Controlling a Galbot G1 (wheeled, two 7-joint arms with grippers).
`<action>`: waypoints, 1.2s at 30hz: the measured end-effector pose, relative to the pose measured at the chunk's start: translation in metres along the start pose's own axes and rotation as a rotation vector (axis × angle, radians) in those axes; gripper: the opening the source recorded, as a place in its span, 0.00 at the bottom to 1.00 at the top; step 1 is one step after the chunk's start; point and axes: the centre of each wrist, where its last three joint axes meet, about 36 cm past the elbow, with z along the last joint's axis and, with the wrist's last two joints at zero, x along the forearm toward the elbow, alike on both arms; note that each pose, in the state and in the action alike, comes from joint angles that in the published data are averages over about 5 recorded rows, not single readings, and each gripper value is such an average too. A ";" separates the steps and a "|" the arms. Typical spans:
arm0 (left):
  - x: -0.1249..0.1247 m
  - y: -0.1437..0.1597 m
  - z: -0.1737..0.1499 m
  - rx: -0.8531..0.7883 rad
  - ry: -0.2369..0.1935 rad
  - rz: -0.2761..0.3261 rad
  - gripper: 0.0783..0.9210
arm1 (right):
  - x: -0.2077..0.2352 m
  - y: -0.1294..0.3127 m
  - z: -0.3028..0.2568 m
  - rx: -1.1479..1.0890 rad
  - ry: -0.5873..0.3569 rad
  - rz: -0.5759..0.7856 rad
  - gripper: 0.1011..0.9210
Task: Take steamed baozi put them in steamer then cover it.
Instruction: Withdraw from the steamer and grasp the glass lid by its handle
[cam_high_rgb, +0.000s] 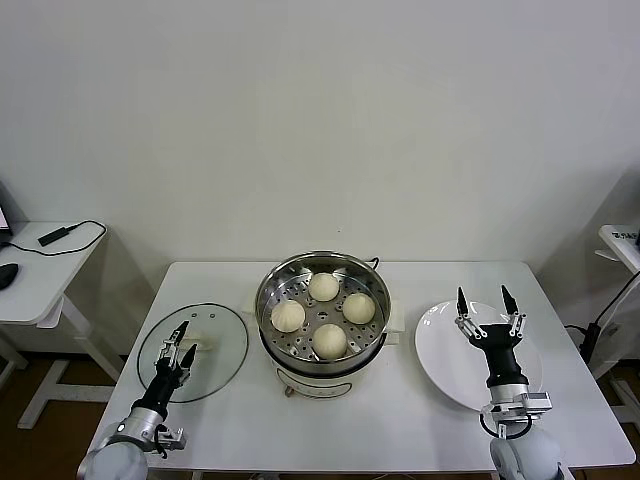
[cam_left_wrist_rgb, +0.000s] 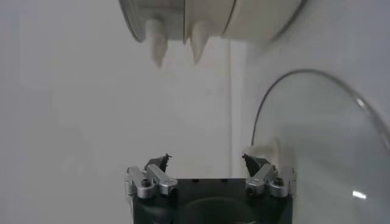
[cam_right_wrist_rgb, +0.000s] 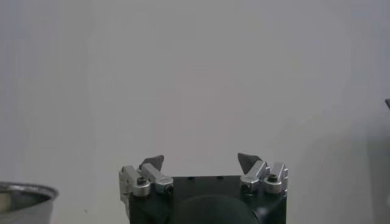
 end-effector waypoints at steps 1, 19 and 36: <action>-0.001 -0.001 0.000 -0.005 0.005 0.002 0.88 | 0.002 0.000 0.001 0.000 0.002 0.002 0.88; -0.022 -0.009 -0.002 -0.032 0.049 0.014 0.88 | 0.016 -0.002 0.008 0.014 0.026 0.024 0.88; -0.046 -0.014 -0.006 -0.044 0.060 0.003 0.88 | 0.016 -0.004 0.003 0.019 0.011 0.030 0.88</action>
